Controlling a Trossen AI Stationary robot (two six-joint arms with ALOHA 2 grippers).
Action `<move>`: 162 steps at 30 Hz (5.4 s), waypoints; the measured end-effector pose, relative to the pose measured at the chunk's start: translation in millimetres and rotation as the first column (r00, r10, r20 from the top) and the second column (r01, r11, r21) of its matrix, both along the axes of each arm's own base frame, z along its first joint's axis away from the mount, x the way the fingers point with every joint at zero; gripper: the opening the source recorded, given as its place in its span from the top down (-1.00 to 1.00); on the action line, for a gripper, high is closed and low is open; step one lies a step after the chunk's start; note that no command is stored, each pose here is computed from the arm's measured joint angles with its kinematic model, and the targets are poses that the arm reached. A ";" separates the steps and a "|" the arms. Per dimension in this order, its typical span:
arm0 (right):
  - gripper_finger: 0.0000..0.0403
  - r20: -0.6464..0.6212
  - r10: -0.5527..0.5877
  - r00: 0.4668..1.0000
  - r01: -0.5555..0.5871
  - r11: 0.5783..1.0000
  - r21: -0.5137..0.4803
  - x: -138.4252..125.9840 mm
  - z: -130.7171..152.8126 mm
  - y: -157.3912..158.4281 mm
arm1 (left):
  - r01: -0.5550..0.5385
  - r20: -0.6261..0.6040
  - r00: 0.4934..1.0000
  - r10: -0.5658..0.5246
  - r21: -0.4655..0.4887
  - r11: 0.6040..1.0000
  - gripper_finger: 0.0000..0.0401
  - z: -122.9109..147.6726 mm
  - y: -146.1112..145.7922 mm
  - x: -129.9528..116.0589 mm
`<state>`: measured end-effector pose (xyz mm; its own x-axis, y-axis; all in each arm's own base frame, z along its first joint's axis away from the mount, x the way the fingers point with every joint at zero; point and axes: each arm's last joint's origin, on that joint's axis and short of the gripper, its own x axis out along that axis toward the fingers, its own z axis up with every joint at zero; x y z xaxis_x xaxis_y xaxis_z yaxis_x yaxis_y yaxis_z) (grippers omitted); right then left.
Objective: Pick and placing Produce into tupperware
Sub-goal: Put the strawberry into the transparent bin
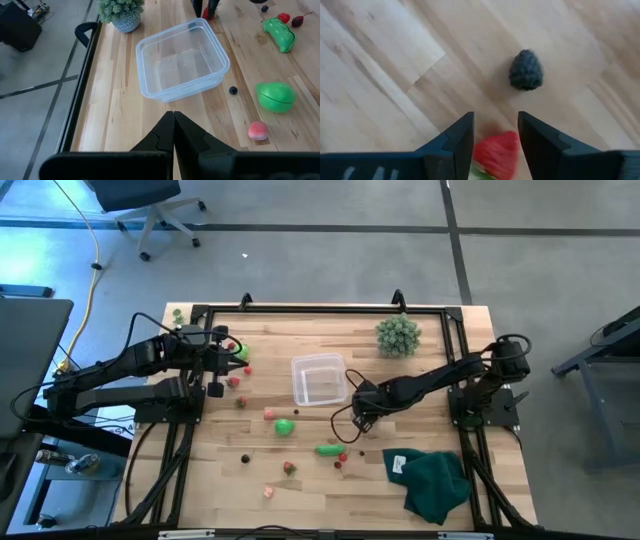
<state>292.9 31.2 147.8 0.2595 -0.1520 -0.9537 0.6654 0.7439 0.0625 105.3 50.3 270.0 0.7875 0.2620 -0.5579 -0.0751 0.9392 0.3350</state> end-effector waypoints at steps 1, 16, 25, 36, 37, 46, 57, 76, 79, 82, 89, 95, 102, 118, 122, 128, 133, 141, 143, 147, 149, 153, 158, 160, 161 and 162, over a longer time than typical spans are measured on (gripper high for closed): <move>0.29 0.007 -0.006 1.000 0.006 1.000 0.000 2.0 2.3 -1.3 | 0.000 0.000 1.000 0.000 0.000 1.000 1.00 0.0 0.0 0.0; 0.29 -0.128 -0.253 0.959 0.259 0.965 0.029 2.5 36.2 -2.9 | 0.000 0.000 1.000 0.000 0.000 1.000 1.00 0.1 0.1 0.0; 0.29 -0.164 -0.337 0.927 0.353 0.932 0.080 -0.3 35.9 -1.1 | 0.000 0.001 1.000 0.000 0.000 1.000 1.00 0.1 0.0 0.0; 0.29 -0.136 -0.509 0.850 0.525 0.842 0.127 2.4 36.0 -0.4 | 0.000 0.000 1.000 0.000 0.000 1.000 1.00 0.1 0.0 0.0; 0.29 -0.135 -0.518 0.845 0.533 0.836 0.130 2.5 36.0 -0.3 | 0.000 0.001 1.000 0.000 0.000 1.000 1.00 0.1 0.0 0.0; 0.29 -0.103 -0.541 0.835 0.550 0.828 0.113 2.1 36.2 8.9 | 0.000 0.000 1.000 0.000 0.000 1.000 1.00 0.0 0.0 0.0; 0.29 -0.071 -0.534 0.843 0.538 0.839 0.082 2.0 36.3 12.3 | 0.000 0.001 1.000 0.000 0.000 1.000 1.00 0.1 0.0 0.0; 0.29 -0.106 -0.709 0.698 0.716 0.689 0.110 6.4 21.7 14.0 | 0.000 0.000 1.000 0.000 0.000 1.000 1.00 0.0 0.1 0.0; 0.26 -0.096 -0.699 0.709 0.705 0.702 0.099 8.2 17.9 15.7 | 0.000 0.000 1.000 0.000 0.000 1.000 1.00 0.0 0.1 0.0; 0.16 -0.081 -0.696 0.713 0.701 0.710 0.068 8.1 13.6 20.8 | 0.000 0.000 1.000 0.000 0.000 1.000 1.00 0.1 0.0 0.0; -0.10 -0.035 -0.725 0.687 0.726 0.687 0.034 4.9 13.4 28.7 | 0.000 0.000 1.000 0.000 0.000 1.000 1.00 0.1 0.0 0.0; -0.21 -0.048 -0.725 0.688 0.726 0.687 0.023 7.9 4.5 29.8 | 0.000 0.000 1.000 0.000 0.000 1.000 1.00 0.1 0.0 0.0; -0.22 -0.055 -0.724 0.688 0.725 0.688 0.016 11.7 -5.6 30.8 | 0.000 0.000 1.000 0.000 0.000 1.000 1.00 0.1 0.0 0.0; -0.02 -0.042 -0.724 0.689 0.724 0.689 0.002 12.2 -7.4 30.4 | 0.000 0.000 1.000 0.000 0.000 1.000 1.00 0.0 0.0 0.0; 0.08 -0.050 -0.723 0.689 0.725 0.689 0.017 13.0 -7.5 30.9 | 0.000 0.000 1.000 0.000 0.000 1.000 1.00 0.0 0.0 0.0; 0.23 -0.048 -0.723 0.689 0.725 0.689 0.021 13.3 -7.5 31.0 | -0.001 0.000 1.000 0.001 0.000 1.000 1.00 0.0 0.0 -0.1; 0.32 -0.047 -0.724 0.689 0.725 0.688 0.024 13.6 -7.2 31.1 | 0.000 0.000 1.000 0.000 0.000 1.000 1.00 0.0 0.0 0.0; 0.32 -0.044 -0.722 0.690 0.724 0.690 0.024 13.7 -7.1 31.1 | 0.000 0.000 1.000 0.000 0.000 1.000 1.00 0.0 0.0 0.0; 0.32 -0.031 -0.710 0.704 0.711 0.703 0.016 13.8 -6.7 32.0 | 0.000 0.000 1.000 0.000 0.000 1.000 1.00 0.0 0.0 0.0; 0.32 0.001 -0.698 0.716 0.698 0.716 0.011 13.2 -3.8 35.6 | 0.000 0.000 1.000 0.000 0.000 1.000 1.00 0.0 0.0 0.0; 0.32 0.025 -0.692 0.722 0.692 0.722 0.016 12.8 -0.2 37.2 | -0.001 0.000 1.000 0.001 0.000 1.000 1.00 0.0 0.0 -0.1; 0.32 0.106 -0.671 0.734 0.673 0.740 0.022 11.9 10.7 41.2 | -0.001 0.000 1.000 0.001 0.000 1.000 1.00 0.0 0.1 0.0; 0.32 0.258 -0.560 0.787 0.582 0.813 -0.011 12.4 30.5 45.0 | 0.000 0.000 1.000 0.000 0.000 1.000 1.00 0.0 0.0 0.0; 0.32 0.334 -0.481 0.811 0.526 0.849 -0.055 13.7 40.2 45.6 | 0.000 0.000 1.000 0.000 0.000 1.000 1.00 0.0 0.0 0.0; 0.32 0.370 -0.434 0.821 0.495 0.864 -0.085 14.8 45.1 45.5 | 0.000 0.000 1.000 0.000 0.000 1.000 1.00 0.0 0.0 0.0; 0.32 0.403 -0.386 0.830 0.465 0.877 -0.120 16.1 50.1 44.7 | 0.000 0.000 1.000 0.000 0.000 1.000 1.00 0.0 0.0 0.0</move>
